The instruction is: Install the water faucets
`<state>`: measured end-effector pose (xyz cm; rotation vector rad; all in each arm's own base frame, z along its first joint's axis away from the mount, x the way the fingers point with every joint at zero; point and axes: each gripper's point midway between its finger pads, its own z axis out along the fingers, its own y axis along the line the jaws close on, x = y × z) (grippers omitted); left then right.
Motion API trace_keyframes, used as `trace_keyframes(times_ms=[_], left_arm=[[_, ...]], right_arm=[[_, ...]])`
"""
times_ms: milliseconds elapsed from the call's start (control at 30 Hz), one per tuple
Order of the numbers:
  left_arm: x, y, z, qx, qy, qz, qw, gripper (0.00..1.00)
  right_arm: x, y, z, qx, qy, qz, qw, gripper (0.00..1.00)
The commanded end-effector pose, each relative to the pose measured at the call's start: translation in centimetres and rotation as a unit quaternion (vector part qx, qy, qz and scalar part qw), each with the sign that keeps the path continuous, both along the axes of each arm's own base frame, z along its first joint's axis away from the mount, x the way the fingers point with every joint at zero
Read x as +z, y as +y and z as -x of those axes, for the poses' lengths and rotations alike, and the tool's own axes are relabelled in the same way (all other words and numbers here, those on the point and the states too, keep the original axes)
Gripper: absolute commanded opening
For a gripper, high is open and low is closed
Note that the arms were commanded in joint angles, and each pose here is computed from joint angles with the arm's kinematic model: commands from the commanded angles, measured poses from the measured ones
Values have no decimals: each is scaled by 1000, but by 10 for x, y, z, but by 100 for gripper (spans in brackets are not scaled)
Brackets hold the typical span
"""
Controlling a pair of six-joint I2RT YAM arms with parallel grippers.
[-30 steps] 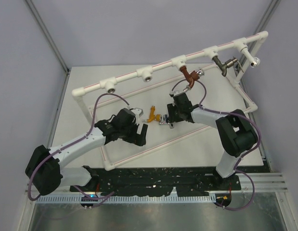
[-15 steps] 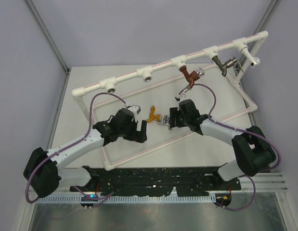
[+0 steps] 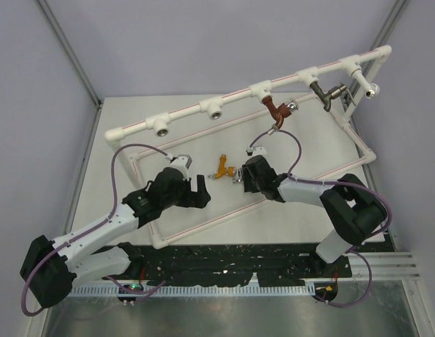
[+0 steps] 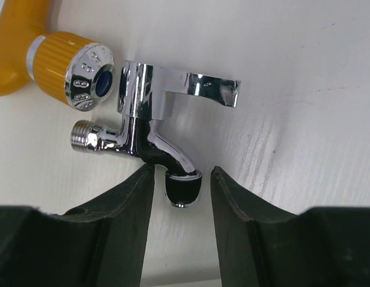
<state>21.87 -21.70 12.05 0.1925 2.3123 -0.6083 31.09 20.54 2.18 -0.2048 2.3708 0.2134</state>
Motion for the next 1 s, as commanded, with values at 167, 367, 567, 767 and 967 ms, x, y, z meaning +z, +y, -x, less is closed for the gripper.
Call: trace_keyframes(times_ms=[167, 367, 567, 767, 967], left_arm=[[29, -11, -11, 8, -62, 77, 995, 100], [56, -22, -9, -15, -118, 144, 982, 100], [82, -36, -1, -52, -137, 197, 969, 100], [102, -55, 4, -84, -129, 248, 957, 99], [110, -72, 8, -106, -106, 293, 944, 90]], right_arm=[[6, -4, -9, -23, -37, 18, 999, 21], [47, -1, -5, 0, -104, -22, 994, 6], [105, 8, 13, 35, -198, -83, 976, 6], [148, 24, 44, 79, -263, -148, 950, 6], [172, 38, 64, 109, -300, -189, 929, 6]])
